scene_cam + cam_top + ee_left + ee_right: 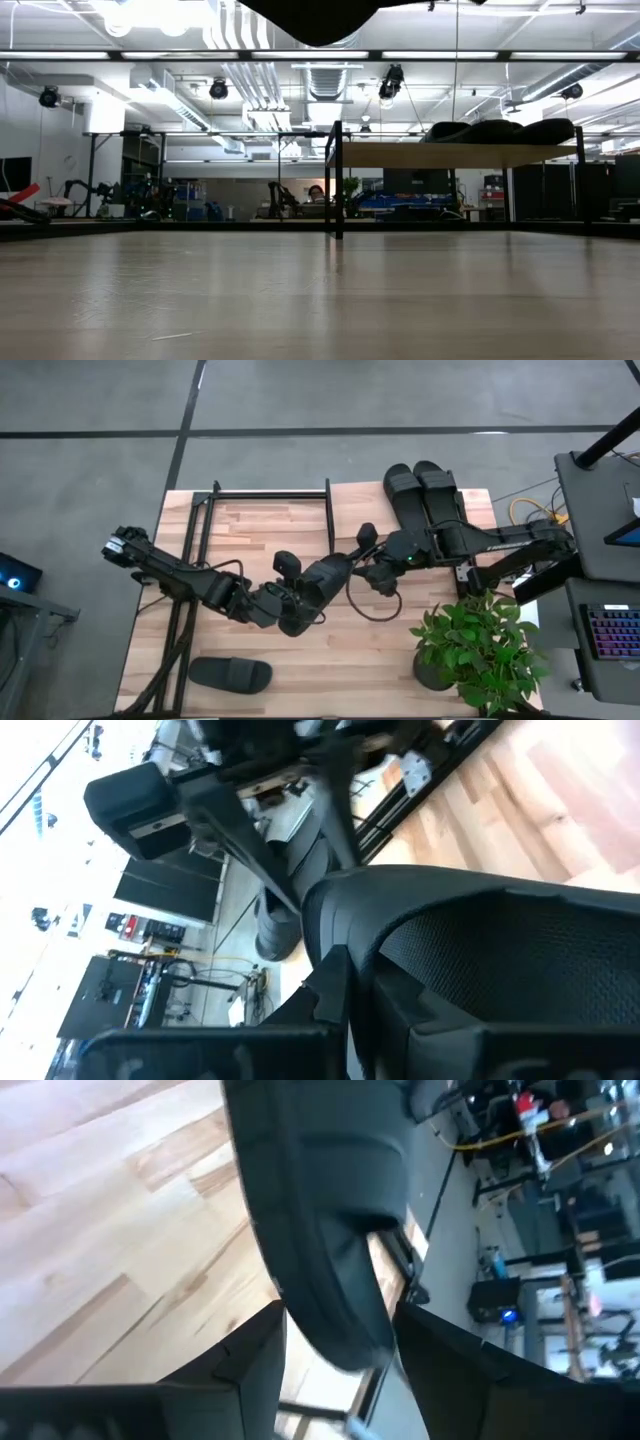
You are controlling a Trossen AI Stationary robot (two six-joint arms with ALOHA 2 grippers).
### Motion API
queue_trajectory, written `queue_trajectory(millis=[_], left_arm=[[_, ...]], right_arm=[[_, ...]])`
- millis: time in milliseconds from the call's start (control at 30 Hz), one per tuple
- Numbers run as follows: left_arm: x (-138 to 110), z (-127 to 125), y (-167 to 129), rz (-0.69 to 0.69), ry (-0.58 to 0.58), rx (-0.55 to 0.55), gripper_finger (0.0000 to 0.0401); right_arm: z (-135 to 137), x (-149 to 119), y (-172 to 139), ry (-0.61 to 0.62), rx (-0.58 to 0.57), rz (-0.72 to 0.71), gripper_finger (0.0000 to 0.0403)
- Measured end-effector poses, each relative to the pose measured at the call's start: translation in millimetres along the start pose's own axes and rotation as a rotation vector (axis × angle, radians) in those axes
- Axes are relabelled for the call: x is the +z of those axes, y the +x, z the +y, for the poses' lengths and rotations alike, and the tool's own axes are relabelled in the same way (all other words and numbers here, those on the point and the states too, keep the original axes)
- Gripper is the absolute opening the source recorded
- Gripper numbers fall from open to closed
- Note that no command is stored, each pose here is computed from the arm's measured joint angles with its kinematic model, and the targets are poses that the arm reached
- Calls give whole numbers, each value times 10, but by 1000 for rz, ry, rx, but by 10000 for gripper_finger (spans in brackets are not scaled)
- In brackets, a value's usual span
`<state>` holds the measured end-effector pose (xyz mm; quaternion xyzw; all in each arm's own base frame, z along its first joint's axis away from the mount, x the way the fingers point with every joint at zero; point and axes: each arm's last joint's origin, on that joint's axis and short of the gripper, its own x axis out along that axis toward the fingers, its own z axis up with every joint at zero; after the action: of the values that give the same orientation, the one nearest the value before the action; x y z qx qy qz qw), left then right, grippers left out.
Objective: Pick and place slides into the shelf
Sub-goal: Put the black slipper on the shelf
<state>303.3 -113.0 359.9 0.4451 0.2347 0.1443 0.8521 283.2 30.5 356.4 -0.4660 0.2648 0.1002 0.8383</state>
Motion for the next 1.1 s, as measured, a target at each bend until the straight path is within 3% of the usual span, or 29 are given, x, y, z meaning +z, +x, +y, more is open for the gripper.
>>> queue_trajectory(millis=[333, 433, 567, 1100], left_arm=[[37, -42, -3, -130, 57, -59, 0], [57, -14, -17, -171, 76, -51, 0], [85, 5, -21, -217, 112, -32, 0], [149, 86, -24, -319, 126, 6, 0]], right_arm=[[5, -49, -331, 77, 64, -67, 184], [24, -46, -422, 85, 123, -137, 183], [20, -61, -511, 85, 121, -151, 183], [2, 29, -526, 2, 164, -338, 177]])
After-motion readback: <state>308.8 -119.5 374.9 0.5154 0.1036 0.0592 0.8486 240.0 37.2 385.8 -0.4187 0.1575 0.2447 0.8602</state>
